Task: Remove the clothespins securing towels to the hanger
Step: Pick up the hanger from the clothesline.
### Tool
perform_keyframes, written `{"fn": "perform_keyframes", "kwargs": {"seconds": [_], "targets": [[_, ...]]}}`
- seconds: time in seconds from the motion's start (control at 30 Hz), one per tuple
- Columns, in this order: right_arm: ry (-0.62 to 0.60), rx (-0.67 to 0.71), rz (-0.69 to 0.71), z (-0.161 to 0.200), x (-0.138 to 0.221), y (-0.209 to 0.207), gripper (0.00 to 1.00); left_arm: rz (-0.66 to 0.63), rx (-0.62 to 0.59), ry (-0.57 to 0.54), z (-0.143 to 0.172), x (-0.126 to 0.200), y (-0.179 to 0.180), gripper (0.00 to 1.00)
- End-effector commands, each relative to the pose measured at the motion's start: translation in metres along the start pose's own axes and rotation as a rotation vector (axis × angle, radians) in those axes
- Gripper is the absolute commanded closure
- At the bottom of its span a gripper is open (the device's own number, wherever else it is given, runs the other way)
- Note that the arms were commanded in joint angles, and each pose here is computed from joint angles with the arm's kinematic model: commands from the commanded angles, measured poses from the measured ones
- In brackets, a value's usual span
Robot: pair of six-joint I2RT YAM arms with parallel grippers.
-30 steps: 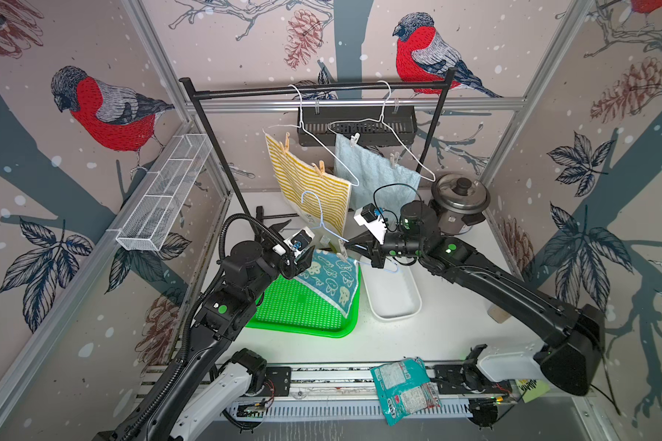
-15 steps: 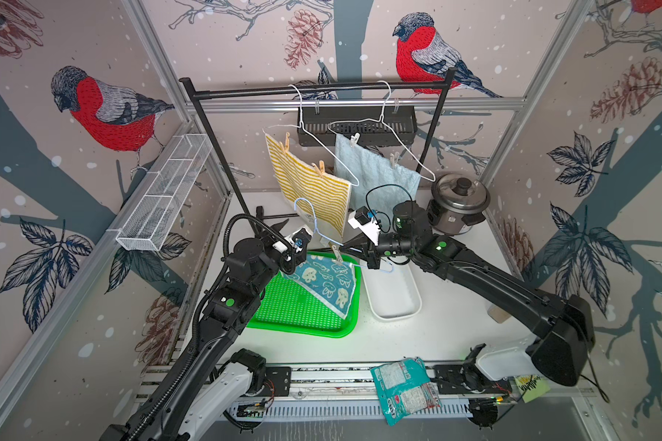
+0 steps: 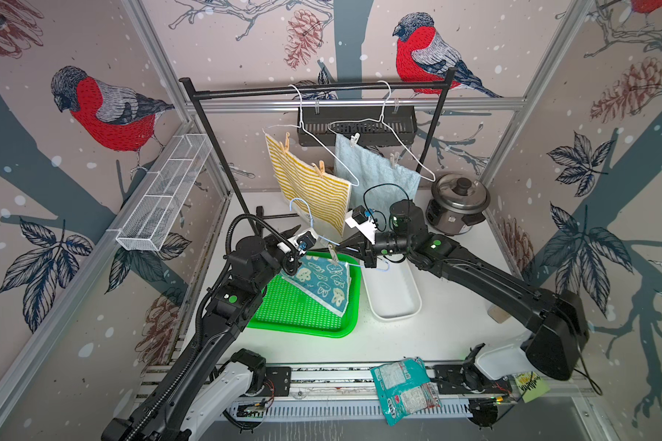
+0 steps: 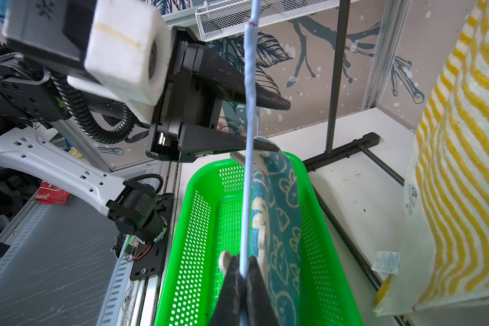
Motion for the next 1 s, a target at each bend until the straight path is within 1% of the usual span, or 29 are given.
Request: {"fn": "perform_keyframes", "kwargs": {"seconds": [0.0, 0.1, 0.27, 0.37, 0.5, 0.63, 0.67, 0.7, 0.77, 0.8, 0.87, 0.97], "targets": [[-0.037, 0.021, 0.000, -0.009, 0.000, -0.002, 1.00, -0.060, -0.049, -0.055, -0.011, 0.004, 0.011, 0.72], [-0.026, 0.016, 0.014, -0.007, -0.002, -0.005, 1.00, -0.072, -0.057, -0.050, -0.010, 0.005, 0.012, 0.77], [-0.007, 0.000, 0.022, -0.004, -0.005, -0.009, 0.99, -0.088, -0.070, -0.031, -0.006, 0.008, 0.013, 0.89], [-0.007, 0.000, 0.019, -0.004, -0.007, -0.009, 0.99, -0.095, -0.076, -0.015, -0.003, 0.009, 0.013, 0.95], [-0.012, 0.002, 0.009, -0.005, -0.009, -0.007, 1.00, -0.100, -0.080, -0.015, -0.001, 0.012, 0.011, 1.00], [-0.018, 0.004, 0.009, -0.008, -0.011, -0.006, 0.99, -0.106, -0.101, -0.006, 0.003, 0.013, 0.010, 1.00], [-0.019, 0.003, 0.016, -0.010, -0.010, -0.007, 0.97, -0.106, -0.107, -0.001, 0.004, 0.013, 0.010, 1.00], [-0.022, 0.005, 0.022, -0.012, -0.009, -0.008, 0.95, -0.109, -0.109, 0.001, 0.005, 0.014, 0.010, 1.00], [-0.032, 0.002, 0.043, -0.017, -0.006, -0.009, 0.82, -0.118, -0.109, 0.011, 0.007, 0.016, 0.010, 1.00], [-0.037, 0.001, 0.053, -0.020, -0.005, -0.009, 0.75, -0.120, -0.109, 0.017, 0.008, 0.017, 0.010, 1.00], [-0.047, -0.008, 0.105, -0.027, 0.001, -0.014, 0.58, -0.099, -0.117, 0.038, 0.012, 0.019, 0.006, 1.00], [-0.045, -0.019, 0.195, -0.035, 0.012, -0.019, 0.48, -0.057, -0.124, 0.072, 0.020, 0.022, -0.002, 1.00]]}}
Point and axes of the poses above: each gripper's point midway between its finger pads, its own x axis back along the fingers, its own y axis along the line the jaws close on, z = x × y, the point moved 3 cm from there along x, back along the fingers, and after that the axes turned 10 degrees about x, right-handed, at the moved point
